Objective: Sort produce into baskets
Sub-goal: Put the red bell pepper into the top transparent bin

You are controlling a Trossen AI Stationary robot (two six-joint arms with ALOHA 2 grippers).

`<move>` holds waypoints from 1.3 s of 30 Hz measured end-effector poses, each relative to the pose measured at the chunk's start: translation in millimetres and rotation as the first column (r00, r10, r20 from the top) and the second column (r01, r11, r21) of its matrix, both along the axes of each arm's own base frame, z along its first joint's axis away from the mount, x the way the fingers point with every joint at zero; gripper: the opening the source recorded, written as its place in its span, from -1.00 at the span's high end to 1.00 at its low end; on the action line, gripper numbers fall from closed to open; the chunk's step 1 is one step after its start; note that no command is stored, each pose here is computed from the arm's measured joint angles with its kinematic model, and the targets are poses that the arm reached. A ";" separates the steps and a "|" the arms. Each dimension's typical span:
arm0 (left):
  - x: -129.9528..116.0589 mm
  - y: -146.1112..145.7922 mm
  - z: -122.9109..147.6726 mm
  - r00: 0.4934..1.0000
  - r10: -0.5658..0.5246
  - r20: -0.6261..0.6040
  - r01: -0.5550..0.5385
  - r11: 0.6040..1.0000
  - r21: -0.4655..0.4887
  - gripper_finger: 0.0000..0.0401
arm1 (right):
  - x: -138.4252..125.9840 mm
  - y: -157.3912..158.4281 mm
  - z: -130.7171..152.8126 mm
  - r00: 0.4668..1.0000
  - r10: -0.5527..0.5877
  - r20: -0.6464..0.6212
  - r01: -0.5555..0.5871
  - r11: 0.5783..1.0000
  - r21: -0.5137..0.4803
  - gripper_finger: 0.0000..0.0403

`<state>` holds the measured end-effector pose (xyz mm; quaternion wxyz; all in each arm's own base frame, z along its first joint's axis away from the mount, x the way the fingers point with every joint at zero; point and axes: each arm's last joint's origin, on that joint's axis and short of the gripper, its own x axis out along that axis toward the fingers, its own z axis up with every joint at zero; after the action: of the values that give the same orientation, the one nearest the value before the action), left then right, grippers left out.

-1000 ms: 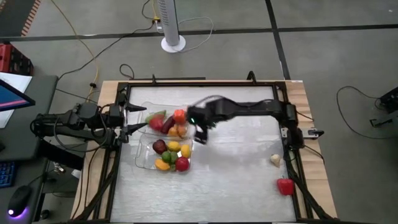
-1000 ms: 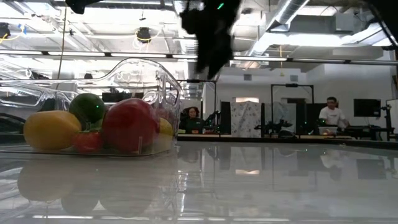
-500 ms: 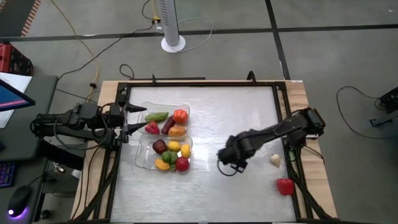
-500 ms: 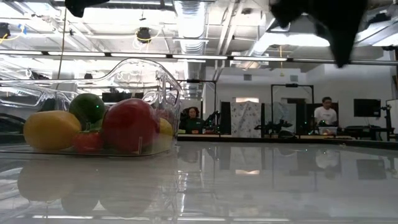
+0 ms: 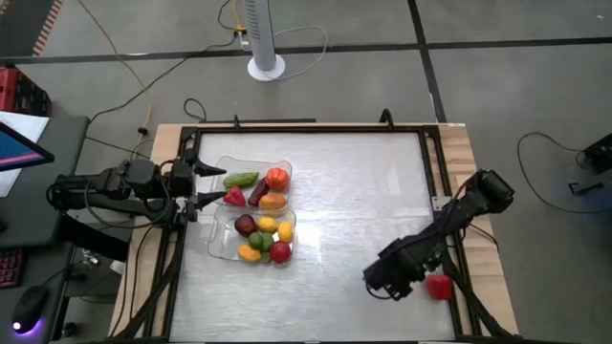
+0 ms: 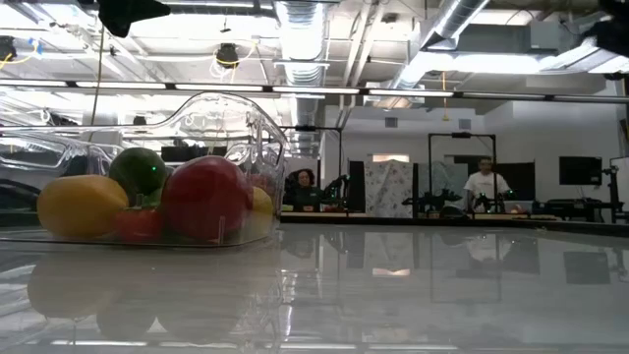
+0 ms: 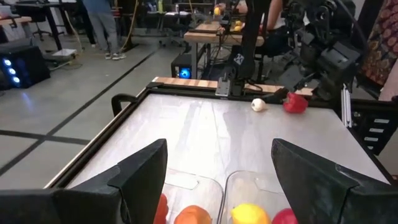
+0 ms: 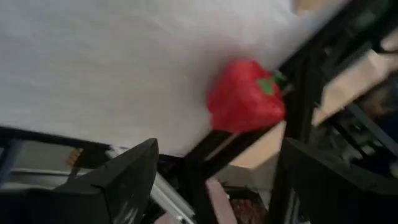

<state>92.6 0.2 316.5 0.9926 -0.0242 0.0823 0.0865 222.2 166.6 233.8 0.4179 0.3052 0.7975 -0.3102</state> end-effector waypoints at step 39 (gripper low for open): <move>0.8 0.0 4.7 0.999 -0.008 0.041 0.006 0.999 0.051 -0.37 | 22.7 -33.7 -26.0 0.956 0.167 0.240 -0.109 0.966 -0.236 -0.59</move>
<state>93.4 0.2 321.2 0.9946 -0.0004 0.0596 0.0845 244.9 132.9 207.8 0.5699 0.2381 0.7165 -0.3244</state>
